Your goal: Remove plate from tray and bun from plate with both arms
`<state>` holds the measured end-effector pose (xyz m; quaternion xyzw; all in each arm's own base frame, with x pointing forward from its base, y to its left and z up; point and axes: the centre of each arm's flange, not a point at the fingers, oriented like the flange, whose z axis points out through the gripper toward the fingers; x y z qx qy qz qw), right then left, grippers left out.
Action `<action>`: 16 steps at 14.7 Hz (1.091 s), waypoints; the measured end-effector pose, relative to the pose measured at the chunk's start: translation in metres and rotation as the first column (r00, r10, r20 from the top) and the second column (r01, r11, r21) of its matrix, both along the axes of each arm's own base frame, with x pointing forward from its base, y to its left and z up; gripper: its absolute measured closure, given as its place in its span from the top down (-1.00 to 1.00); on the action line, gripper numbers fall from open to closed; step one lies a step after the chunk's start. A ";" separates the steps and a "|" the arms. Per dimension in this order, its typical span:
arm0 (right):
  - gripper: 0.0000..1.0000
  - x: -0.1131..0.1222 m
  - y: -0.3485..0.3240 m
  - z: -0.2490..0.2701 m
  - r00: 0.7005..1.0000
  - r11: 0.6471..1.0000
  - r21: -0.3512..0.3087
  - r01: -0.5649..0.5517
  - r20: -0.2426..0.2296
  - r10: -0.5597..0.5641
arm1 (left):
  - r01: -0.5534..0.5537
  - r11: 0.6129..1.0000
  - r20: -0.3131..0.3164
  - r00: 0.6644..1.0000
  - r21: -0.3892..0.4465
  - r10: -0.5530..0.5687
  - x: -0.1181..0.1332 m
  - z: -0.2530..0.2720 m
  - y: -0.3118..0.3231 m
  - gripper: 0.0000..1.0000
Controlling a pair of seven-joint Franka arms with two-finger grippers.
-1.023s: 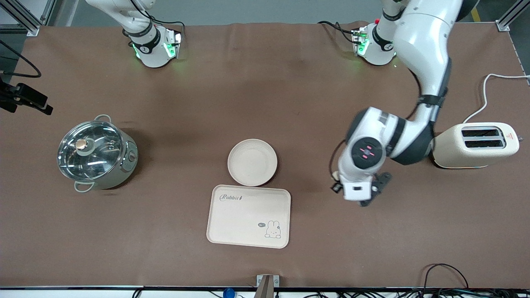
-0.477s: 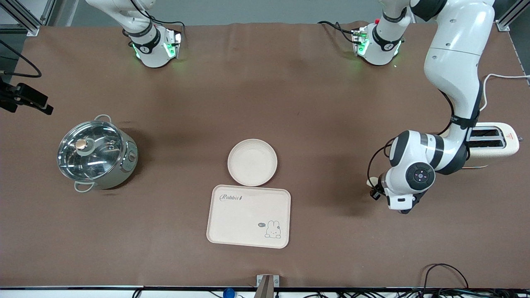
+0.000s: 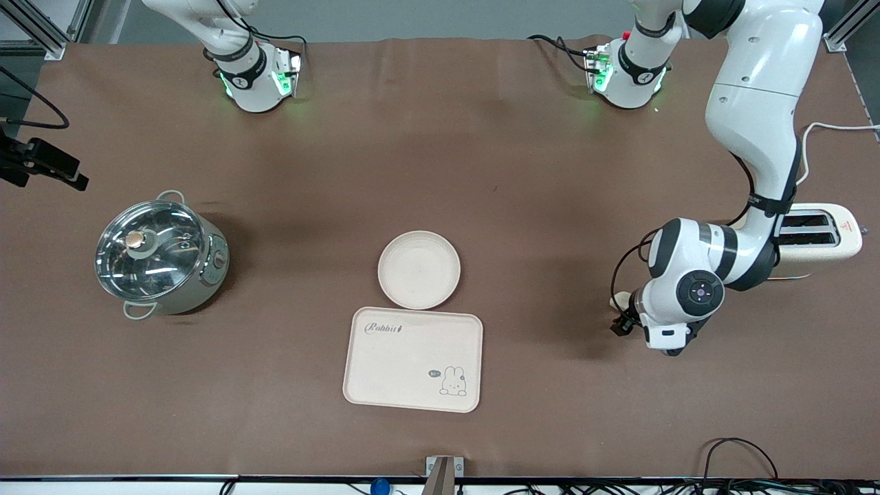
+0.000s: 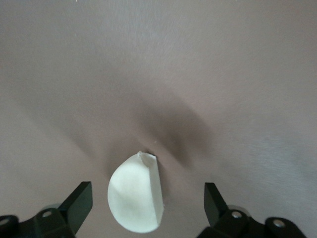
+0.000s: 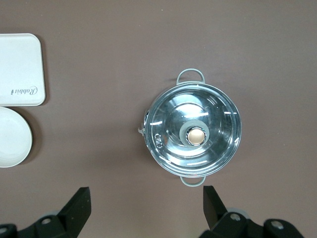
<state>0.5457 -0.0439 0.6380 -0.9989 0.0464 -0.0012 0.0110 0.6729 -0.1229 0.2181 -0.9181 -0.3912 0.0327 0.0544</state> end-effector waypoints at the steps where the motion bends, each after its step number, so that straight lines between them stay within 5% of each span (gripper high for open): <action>1: 1.00 0.000 0.000 0.000 1.000 1.000 0.000 0.000 0.000 0.000 | 0.005 1.000 0.012 1.000 0.001 -0.005 0.002 0.016 0.000 1.00; 5: 1.00 0.000 0.000 0.000 1.000 1.000 0.000 0.000 0.000 0.000 | 0.212 0.977 0.087 0.973 0.032 -0.214 0.006 0.128 0.000 1.00; 9: 1.00 0.000 0.000 0.000 1.000 1.000 0.000 0.000 -0.001 0.000 | 0.440 0.894 0.139 0.883 0.088 -0.448 -0.005 0.242 0.032 1.00; 16: 1.00 0.000 0.000 0.000 1.000 1.000 0.000 0.000 -0.001 0.000 | 0.673 0.737 0.087 0.733 0.057 -0.675 -0.084 0.388 0.053 1.00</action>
